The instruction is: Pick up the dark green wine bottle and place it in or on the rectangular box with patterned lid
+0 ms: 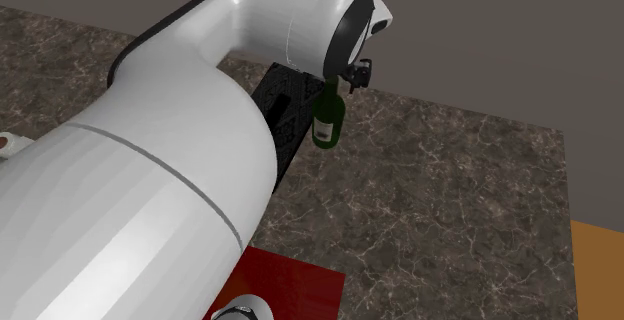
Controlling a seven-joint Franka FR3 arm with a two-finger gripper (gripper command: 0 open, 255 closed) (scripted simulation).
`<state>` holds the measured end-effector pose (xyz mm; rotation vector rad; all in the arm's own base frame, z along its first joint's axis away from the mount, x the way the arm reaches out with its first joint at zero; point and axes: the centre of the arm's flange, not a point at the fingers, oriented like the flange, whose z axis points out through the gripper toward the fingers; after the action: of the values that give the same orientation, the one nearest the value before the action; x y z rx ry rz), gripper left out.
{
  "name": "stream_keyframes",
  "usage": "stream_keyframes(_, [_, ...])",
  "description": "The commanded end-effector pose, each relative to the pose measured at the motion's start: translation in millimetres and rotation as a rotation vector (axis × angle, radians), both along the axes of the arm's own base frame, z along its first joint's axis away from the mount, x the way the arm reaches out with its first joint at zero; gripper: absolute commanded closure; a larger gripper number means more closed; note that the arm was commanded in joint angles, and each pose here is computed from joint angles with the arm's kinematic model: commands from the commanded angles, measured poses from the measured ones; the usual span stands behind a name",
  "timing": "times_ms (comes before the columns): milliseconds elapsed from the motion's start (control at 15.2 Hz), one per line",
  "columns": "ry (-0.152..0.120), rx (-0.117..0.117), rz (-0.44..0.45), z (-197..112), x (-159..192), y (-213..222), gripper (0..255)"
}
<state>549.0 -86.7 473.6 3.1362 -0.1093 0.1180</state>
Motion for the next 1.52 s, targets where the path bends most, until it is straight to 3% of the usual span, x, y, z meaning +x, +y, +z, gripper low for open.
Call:
stream_keyframes(0, [-0.001,0.000,0.000,-11,1,0,0])
stream_keyframes(594, [-0.001,0.000,0.000,-14,1,0,0])
stream_keyframes(660, [-0.001,0.000,0.000,-14,1,0,255])
stream_keyframes(1254, [-0.001,0.000,0.000,-14,1,0,255])
stream_keyframes(1452, [-0.001,0.000,0.000,2,1,0,255])
